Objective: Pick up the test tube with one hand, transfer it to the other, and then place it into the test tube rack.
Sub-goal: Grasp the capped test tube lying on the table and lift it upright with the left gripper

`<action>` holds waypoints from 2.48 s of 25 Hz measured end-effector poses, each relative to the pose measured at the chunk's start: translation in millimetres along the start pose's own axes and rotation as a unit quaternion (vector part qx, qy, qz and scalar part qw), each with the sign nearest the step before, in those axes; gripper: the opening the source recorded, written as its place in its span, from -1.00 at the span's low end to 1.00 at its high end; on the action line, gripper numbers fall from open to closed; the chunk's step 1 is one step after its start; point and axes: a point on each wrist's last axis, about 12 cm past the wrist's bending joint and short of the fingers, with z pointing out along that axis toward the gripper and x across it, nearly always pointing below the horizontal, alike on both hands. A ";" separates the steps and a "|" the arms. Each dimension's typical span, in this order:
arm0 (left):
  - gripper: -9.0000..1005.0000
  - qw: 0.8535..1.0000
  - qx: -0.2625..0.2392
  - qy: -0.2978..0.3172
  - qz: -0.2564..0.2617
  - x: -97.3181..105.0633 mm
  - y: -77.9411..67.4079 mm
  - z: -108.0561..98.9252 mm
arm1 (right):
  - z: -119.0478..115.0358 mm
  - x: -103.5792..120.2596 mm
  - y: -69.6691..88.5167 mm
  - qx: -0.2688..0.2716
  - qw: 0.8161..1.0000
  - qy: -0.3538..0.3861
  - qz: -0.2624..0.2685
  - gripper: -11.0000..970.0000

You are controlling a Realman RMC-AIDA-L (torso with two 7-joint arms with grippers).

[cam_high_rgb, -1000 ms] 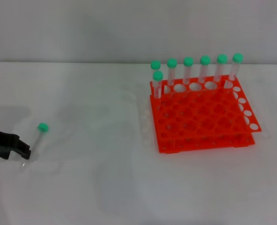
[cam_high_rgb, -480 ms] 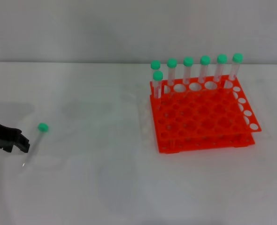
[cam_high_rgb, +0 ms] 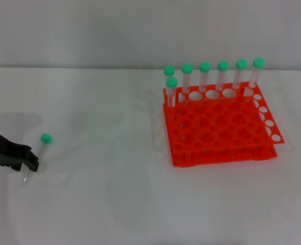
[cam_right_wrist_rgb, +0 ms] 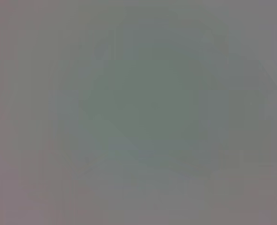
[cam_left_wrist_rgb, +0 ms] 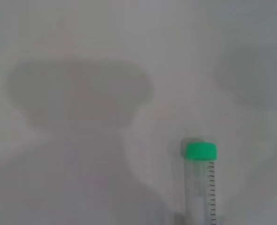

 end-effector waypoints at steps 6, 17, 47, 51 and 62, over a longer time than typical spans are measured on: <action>-0.16 1.000 0.002 0.004 0.001 1.1 -2.6 2.8 | -2.4 2.0 2.3 0.001 1.000 0.005 0.006 0.46; -0.29 1.000 -0.003 0.009 0.002 1.8 -1.8 5.0 | -5.6 3.1 2.6 0.002 1.000 0.009 0.008 0.46; -0.60 1.000 -0.004 0.015 -0.001 3.3 1.8 9.7 | -0.9 2.5 3.9 0.000 1.000 0.006 0.008 0.46; -0.61 1.000 -0.007 0.010 0.000 2.2 2.3 8.4 | -0.9 2.3 4.0 -0.001 1.000 0.005 0.009 0.46; -0.61 0.995 -0.009 -0.085 0.048 -19.1 -9.5 -21.1 | 2.1 -0.5 7.4 -0.026 0.999 -0.003 0.019 0.46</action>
